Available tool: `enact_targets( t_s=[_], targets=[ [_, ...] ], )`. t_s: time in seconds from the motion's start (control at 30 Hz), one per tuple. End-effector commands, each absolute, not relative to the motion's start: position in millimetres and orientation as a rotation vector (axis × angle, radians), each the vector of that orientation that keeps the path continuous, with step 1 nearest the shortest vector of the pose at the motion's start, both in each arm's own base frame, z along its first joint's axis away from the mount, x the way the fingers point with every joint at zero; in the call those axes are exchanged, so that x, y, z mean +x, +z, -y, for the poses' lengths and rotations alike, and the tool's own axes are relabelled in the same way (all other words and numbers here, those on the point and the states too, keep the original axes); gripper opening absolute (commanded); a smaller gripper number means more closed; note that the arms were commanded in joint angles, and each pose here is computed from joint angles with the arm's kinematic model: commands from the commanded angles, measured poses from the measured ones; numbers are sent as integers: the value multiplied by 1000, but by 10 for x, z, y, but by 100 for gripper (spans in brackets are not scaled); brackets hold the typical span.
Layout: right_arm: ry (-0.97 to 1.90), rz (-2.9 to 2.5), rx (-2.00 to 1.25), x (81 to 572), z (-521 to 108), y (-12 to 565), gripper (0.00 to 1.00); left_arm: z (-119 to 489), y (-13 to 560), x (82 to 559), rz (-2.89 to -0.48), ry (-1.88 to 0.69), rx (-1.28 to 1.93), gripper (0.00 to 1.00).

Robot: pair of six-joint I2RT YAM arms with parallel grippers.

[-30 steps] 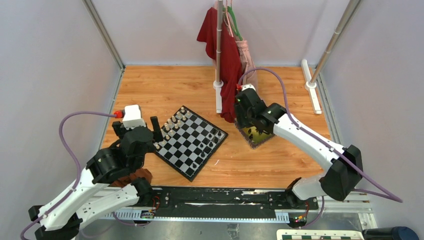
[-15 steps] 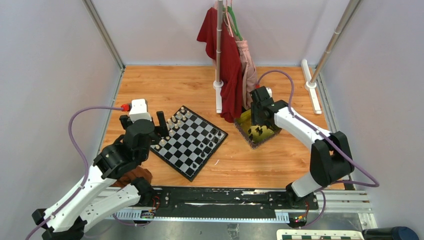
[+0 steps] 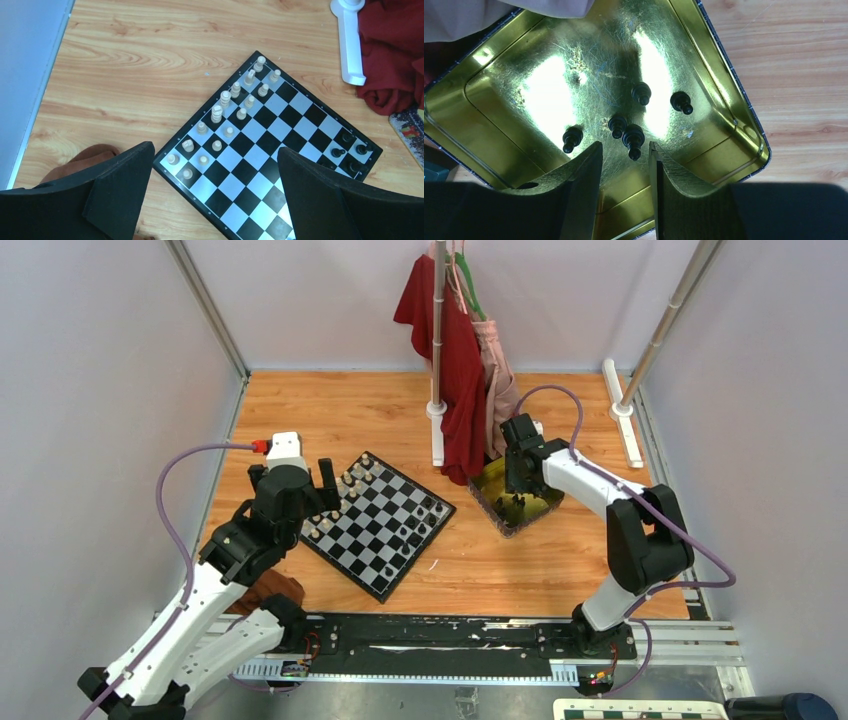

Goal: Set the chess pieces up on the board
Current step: Pick up the chess piece from the storage box.

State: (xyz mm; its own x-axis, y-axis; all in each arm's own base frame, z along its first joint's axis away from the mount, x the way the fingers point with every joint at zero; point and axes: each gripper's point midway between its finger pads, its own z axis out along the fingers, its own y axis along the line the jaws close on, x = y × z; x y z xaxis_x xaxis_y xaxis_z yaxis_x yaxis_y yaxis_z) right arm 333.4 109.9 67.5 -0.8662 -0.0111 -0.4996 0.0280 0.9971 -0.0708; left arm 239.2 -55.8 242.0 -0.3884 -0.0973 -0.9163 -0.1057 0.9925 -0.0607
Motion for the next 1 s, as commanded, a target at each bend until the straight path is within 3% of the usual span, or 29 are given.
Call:
enact_targets(
  t_s=[0.0,0.97],
  targets=[
    [-93,-2633,58,3335,-1066,618,42,582,2364,2412,-1988,-13,-121,100],
    [-68,-2694,111,3224,-944,395,28,511,2290,2426,-2014,-7,-131,100]
  ],
)
